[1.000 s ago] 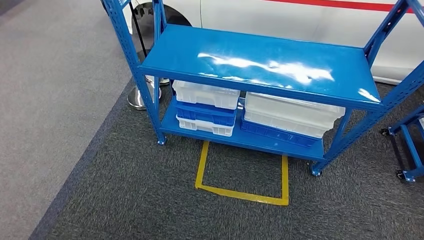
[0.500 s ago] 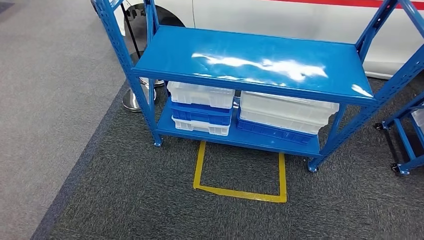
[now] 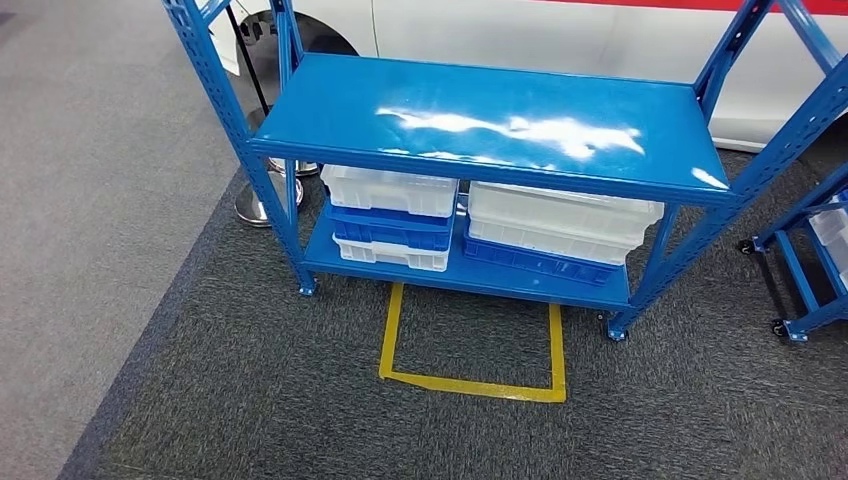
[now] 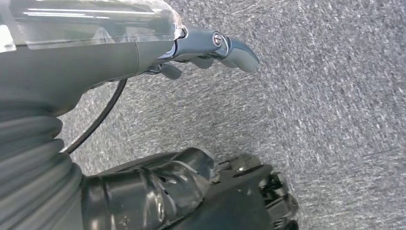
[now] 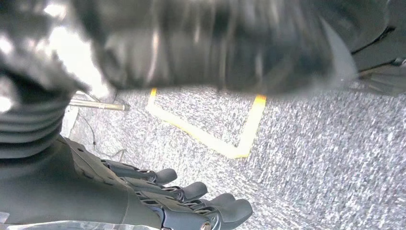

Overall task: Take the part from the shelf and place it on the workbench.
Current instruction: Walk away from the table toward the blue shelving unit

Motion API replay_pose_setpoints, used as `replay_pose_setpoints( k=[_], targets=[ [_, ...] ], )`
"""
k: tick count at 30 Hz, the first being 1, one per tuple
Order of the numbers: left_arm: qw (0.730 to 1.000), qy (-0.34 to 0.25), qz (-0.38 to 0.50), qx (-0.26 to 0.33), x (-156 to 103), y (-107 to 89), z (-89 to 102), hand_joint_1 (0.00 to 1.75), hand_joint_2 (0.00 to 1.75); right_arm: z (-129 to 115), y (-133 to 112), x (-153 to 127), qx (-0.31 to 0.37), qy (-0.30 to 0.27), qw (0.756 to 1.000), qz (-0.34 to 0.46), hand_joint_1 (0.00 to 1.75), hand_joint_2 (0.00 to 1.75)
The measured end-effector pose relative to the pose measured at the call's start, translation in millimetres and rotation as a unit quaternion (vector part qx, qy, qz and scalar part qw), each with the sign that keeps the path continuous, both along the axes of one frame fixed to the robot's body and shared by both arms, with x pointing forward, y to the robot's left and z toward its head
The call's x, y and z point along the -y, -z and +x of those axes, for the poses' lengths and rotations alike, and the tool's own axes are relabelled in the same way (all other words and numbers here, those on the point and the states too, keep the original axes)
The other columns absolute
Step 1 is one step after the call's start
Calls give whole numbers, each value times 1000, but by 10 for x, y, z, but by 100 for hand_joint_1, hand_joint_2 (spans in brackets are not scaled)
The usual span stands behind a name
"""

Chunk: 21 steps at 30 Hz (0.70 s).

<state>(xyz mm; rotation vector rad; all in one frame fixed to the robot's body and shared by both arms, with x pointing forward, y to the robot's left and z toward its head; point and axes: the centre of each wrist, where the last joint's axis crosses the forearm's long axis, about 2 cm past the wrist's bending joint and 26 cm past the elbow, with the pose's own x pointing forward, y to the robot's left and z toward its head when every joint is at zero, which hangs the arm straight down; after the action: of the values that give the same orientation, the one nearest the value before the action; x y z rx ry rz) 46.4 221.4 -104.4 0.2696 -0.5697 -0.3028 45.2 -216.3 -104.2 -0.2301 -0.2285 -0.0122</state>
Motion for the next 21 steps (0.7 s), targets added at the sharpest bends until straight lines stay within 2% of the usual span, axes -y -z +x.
replay_pose_setpoints(
  k=[8,18,19,21],
  targets=[
    [1000,-14,-3,-7,-59,9,-2,0,175,-50,16,68,2,3,1000,3,0,175],
    [998,-55,-3,-8,-307,8,154,0,175,-313,58,205,-20,13,1000,19,0,175],
    [998,-58,-5,-11,-320,10,147,0,131,-321,60,216,-20,13,999,21,0,175],
    [998,-64,-10,-20,-344,19,100,0,44,-312,62,242,-18,12,999,24,0,87]
  ],
)
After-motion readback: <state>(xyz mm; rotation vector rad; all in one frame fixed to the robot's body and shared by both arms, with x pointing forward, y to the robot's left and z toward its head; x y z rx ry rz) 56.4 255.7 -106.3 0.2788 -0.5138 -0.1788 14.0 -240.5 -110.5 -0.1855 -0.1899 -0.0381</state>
